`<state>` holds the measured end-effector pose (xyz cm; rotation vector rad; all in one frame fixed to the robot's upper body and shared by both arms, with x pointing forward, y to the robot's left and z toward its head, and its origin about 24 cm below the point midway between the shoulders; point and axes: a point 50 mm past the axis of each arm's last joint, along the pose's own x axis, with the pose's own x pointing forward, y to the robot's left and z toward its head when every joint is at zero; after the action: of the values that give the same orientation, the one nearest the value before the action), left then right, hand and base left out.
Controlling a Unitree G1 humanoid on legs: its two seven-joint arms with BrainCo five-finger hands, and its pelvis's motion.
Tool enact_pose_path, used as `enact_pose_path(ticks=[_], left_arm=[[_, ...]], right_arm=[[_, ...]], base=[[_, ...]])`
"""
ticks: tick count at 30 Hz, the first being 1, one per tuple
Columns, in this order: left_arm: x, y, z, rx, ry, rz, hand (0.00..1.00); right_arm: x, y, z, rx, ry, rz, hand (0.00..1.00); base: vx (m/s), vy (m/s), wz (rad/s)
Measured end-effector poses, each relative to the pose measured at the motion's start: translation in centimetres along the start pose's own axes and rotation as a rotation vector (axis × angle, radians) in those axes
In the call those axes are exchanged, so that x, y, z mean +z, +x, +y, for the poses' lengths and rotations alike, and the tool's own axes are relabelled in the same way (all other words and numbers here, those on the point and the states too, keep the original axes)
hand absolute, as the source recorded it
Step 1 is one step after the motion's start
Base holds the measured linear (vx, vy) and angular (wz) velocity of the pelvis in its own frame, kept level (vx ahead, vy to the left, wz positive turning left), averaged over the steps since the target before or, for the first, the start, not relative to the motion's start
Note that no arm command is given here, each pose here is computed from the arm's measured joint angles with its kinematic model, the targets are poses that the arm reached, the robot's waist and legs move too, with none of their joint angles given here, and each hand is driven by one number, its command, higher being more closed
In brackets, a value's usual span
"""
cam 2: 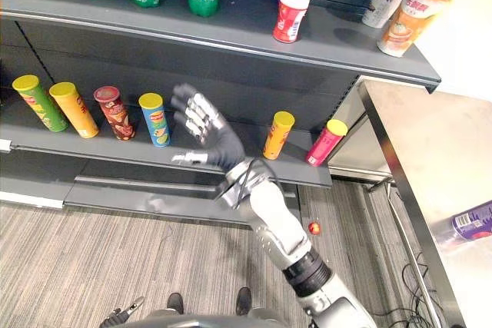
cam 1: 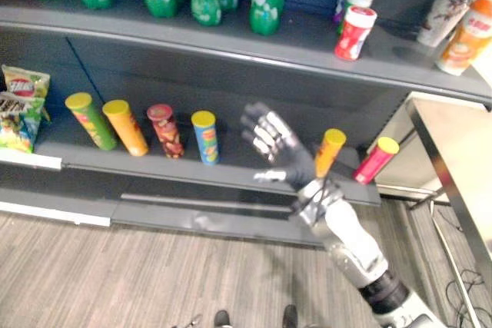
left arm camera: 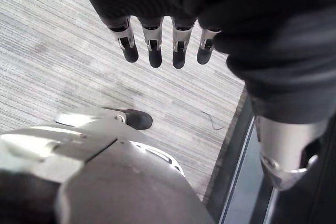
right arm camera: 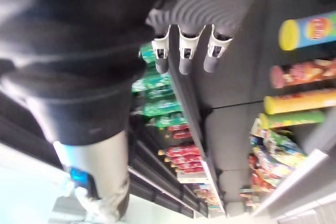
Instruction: Put the gum and the chips on the shelf.
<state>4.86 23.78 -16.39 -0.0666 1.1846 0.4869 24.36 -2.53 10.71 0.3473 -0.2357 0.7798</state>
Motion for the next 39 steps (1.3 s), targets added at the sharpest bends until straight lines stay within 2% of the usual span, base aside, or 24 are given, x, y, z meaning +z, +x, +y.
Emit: enact_pose_path(ticks=[3, 7, 10, 15, 21, 30, 39], left_arm=[[0.0, 0.0, 0.0, -0.001, 0.008, 0.0, 0.0], [0.2, 0.1, -0.1, -0.003, 0.029, -0.001, 0.0], [0.2, 0.1, -0.4, -0.009, 0.03, -0.002, 0.0], [0.1, 0.0, -0.9, -0.018, 0.02, -0.002, 0.0], [0.2, 0.0, -1.5, -0.034, 0.044, -0.015, 0.0], [0.2, -0.1, -1.7, -0.045, 0.063, -0.025, 0.0], [0.8, 0.0, -1.7, -0.049, 0.013, -0.046, 0.0]], right_arm=[[-4.1, -2.7, -0.4, -0.071, 0.06, 0.179, 0.0], [-7.8, -6.6, -1.4, -0.179, 0.052, 0.367, 0.0], [-10.0, -11.0, -3.9, -0.363, -0.001, 0.518, 0.0], [-11.5, -17.2, -7.6, -0.646, -0.061, 0.693, 0.0], [-12.8, -23.3, -9.4, -0.91, -0.052, 0.858, 0.0], [-14.3, -28.6, -8.7, -1.146, 0.048, 1.003, 0.0], [-15.5, -33.2, -6.5, -1.452, 0.316, 1.012, 0.0]], base=[[0.0, 0.0, 0.0], [0.0, 0.0, -0.01], [0.0, 0.0, 0.0], [0.01, 0.0, 0.0], [0.05, -0.003, 0.0], [0.02, 0.002, -0.02], [0.01, 0.011, -0.02]])
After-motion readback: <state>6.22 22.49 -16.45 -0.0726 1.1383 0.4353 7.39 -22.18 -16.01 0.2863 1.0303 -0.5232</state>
